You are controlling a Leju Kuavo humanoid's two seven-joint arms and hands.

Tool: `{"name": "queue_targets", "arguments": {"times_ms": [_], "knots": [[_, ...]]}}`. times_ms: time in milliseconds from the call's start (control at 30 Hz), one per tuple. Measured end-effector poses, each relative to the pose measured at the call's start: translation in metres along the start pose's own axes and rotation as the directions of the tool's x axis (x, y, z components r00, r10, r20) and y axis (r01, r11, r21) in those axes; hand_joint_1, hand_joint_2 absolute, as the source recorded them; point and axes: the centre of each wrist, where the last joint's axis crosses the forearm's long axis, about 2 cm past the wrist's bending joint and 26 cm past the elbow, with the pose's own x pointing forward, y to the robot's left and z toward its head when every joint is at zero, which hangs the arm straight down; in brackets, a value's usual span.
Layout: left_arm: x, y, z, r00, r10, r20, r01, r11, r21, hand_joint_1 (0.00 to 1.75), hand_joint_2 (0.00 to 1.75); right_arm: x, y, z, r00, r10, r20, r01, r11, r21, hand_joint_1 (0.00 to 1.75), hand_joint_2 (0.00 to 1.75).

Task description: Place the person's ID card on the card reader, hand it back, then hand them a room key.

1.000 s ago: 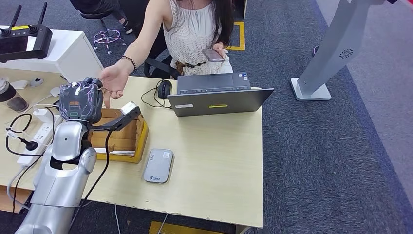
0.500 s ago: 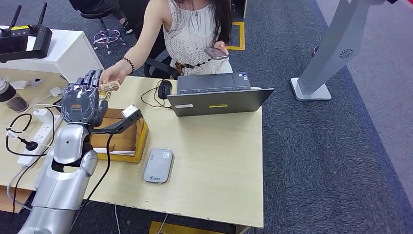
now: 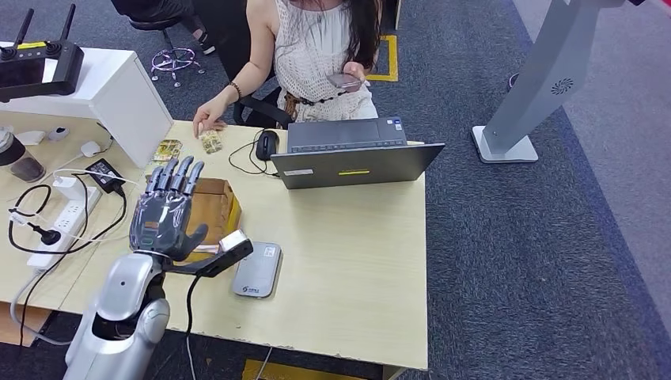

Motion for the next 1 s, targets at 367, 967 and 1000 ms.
{"name": "queue_targets", "arguments": {"times_ms": [367,967,1000], "knots": [[0.010,-0.029,0.031,0.981,-0.046,-0.191,0.024,0.993,-0.115,0.00,1.75,-0.001,-0.002,0.000,1.000,-0.011,-0.009,0.011,1.000,-0.012,0.00,0.00],[0.034,-0.041,0.048,0.959,0.017,-0.285,-0.045,0.995,-0.094,0.00,1.75,-0.004,-0.004,0.002,1.000,-0.003,-0.020,0.002,1.000,-0.026,0.00,0.00],[0.033,-0.041,0.048,0.957,0.019,-0.290,-0.047,0.995,-0.092,0.00,1.75,-0.004,-0.004,0.002,1.000,0.000,-0.022,0.000,1.000,-0.024,0.00,0.00]]}}
